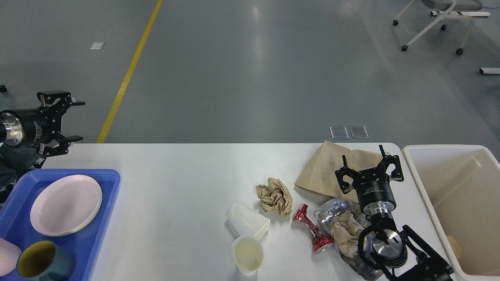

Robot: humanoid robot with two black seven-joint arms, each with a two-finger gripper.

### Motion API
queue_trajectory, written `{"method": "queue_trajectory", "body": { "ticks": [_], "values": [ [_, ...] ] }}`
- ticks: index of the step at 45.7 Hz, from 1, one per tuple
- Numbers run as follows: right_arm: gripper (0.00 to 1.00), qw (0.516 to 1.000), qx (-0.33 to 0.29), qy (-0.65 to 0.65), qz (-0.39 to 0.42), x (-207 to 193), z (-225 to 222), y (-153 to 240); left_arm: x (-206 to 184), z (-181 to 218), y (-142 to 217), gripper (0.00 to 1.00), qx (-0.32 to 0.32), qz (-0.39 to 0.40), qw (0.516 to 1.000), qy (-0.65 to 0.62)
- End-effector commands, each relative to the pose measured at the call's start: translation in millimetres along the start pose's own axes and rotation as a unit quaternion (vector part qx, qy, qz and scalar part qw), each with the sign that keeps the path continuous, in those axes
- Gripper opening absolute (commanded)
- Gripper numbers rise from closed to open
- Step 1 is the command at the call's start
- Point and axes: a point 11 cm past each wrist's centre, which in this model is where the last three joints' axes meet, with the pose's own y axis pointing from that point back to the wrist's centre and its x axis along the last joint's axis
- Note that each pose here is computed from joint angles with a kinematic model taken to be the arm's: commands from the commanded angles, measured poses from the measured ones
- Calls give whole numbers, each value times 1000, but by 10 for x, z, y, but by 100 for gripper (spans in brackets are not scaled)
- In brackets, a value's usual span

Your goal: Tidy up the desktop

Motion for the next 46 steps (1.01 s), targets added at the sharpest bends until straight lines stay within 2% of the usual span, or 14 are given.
{"method": "queue_trajectory", "body": {
  "ticks": [1, 5, 9, 15, 18, 27, 31, 39, 46],
  "values": [
    [100, 1000, 0, 0, 0, -4, 0, -1, -125, 121, -89, 96, -108, -33, 989, 91],
    [100, 1000, 0, -1, -1, -6, 0, -1, -170, 124, -142, 96, -182, -44, 971, 151],
    [100, 1000, 0, -1, -1, -6, 0, -1, -325, -55, -354, 96, -219, -37, 953, 208],
    [100, 1000, 0, -1, -1, -6, 0, -1, -337, -332, -482, 96, -268, 17, 923, 276],
    [100, 1000, 0, -1, -1, -6, 0, -1, -410, -545, -543, 96, -265, 17, 915, 303],
    [100, 1000, 0, 0, 0, -2, -6, -1, -722, -749, -518, 96, -282, -27, 898, 336],
    [100, 1000, 0, 0, 0, -4, 0, -1, -730, -834, -432, 96, -299, -22, 896, 328],
    [100, 1000, 0, 0, 0, 2, 2, 4, -872, -1324, -325, 96, -279, -14, 906, 318],
    [100, 1000, 0, -1, -1, -6, 0, -1, -864, -1417, -280, 96, -280, -12, 898, 338]
  ]
}}
